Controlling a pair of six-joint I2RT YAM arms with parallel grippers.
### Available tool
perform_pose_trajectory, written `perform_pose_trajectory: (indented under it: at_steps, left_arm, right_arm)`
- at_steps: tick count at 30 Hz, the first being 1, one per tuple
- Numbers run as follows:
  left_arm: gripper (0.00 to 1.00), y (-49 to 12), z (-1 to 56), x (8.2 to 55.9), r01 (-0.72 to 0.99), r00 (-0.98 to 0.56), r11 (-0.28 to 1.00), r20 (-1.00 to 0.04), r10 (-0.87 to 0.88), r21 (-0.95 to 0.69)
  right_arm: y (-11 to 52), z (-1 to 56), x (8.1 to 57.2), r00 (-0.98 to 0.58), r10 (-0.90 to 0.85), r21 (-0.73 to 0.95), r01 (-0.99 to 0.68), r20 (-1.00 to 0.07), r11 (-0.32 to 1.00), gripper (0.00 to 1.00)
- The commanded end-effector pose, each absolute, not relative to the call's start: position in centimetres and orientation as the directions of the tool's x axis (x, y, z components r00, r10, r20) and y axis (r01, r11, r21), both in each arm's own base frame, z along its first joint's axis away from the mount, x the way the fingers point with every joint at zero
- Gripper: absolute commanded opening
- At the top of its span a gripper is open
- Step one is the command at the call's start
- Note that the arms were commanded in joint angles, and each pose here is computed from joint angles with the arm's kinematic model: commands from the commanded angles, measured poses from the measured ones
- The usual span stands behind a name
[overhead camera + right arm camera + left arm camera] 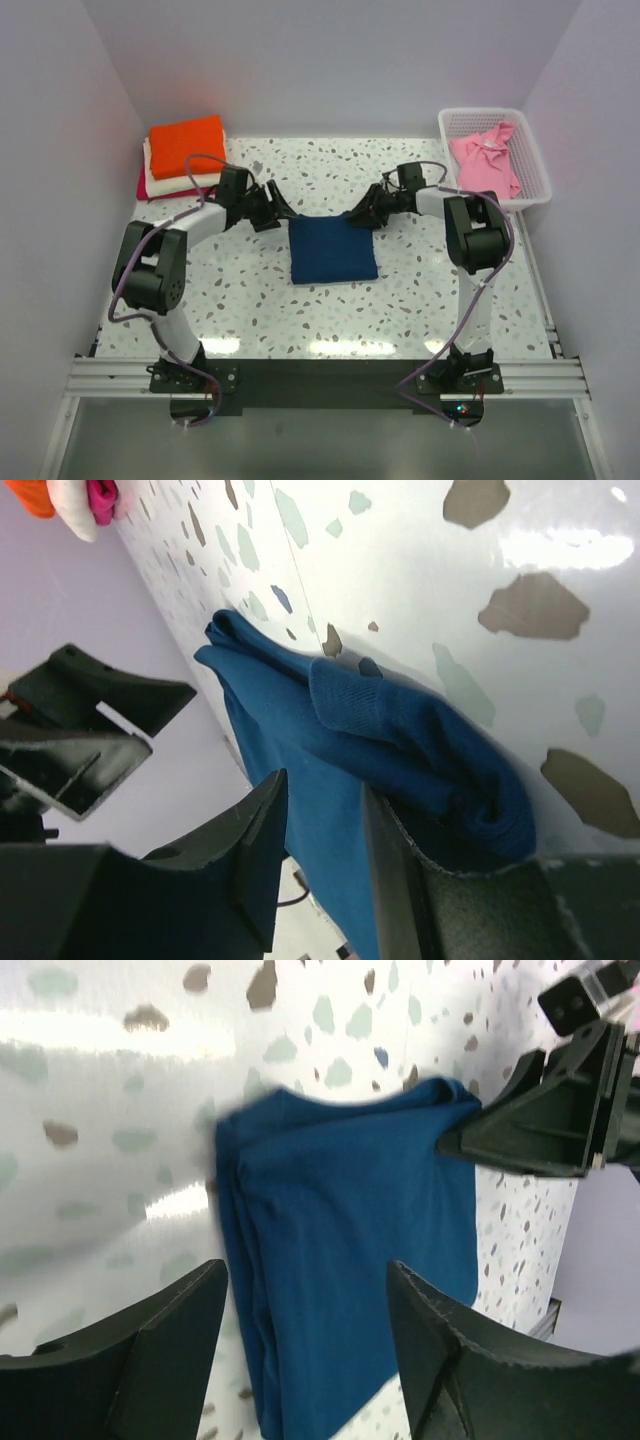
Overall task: Fold and stack the t-shirts
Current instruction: Fold the tshirt
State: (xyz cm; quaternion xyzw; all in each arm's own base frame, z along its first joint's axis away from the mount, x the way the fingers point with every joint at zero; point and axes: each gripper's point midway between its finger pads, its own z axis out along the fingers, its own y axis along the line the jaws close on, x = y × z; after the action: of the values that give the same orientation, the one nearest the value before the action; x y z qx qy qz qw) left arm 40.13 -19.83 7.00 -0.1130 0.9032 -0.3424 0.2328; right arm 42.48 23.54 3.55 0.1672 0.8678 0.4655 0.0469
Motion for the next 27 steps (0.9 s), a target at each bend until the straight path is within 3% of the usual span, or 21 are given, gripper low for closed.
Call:
perform_pose_trajectory:
  at_steps: [1,8,17,23,27]
  left_arm:
    - [0.7,-19.1,8.8,37.7,0.002,-0.853,0.737,-0.386,-0.351,-0.676]
    - [0.77,-20.3,9.2,33.3,0.095,-0.882,0.656,-0.369,-0.294,-0.748]
    - [0.76,-19.8,6.8,31.8,0.055,-0.899,0.678,-0.332,-0.286,-0.733]
    - [0.76,-19.9,6.1,31.4,0.048,-0.906,0.671,-0.315,-0.281,-0.739]
    - [0.78,-20.1,5.6,30.9,0.053,-0.921,0.668,-0.295,-0.254,-0.742]
  right_arm:
    - [23.0,7.0,42.9,-0.933,0.36,0.839,0.213,0.022,0.501,0.41]
    - [22.2,10.4,41.3,-0.929,0.362,0.812,0.149,-0.081,0.565,0.43]
    - [28.6,10.0,32.6,-0.967,0.203,0.796,0.0,-0.155,0.606,0.42]
    - [30.0,4.9,30.0,-0.985,0.148,0.816,0.014,-0.089,0.579,0.37]
    - [28.6,0.0,28.2,-0.989,0.145,0.763,0.079,-0.02,0.641,0.34]
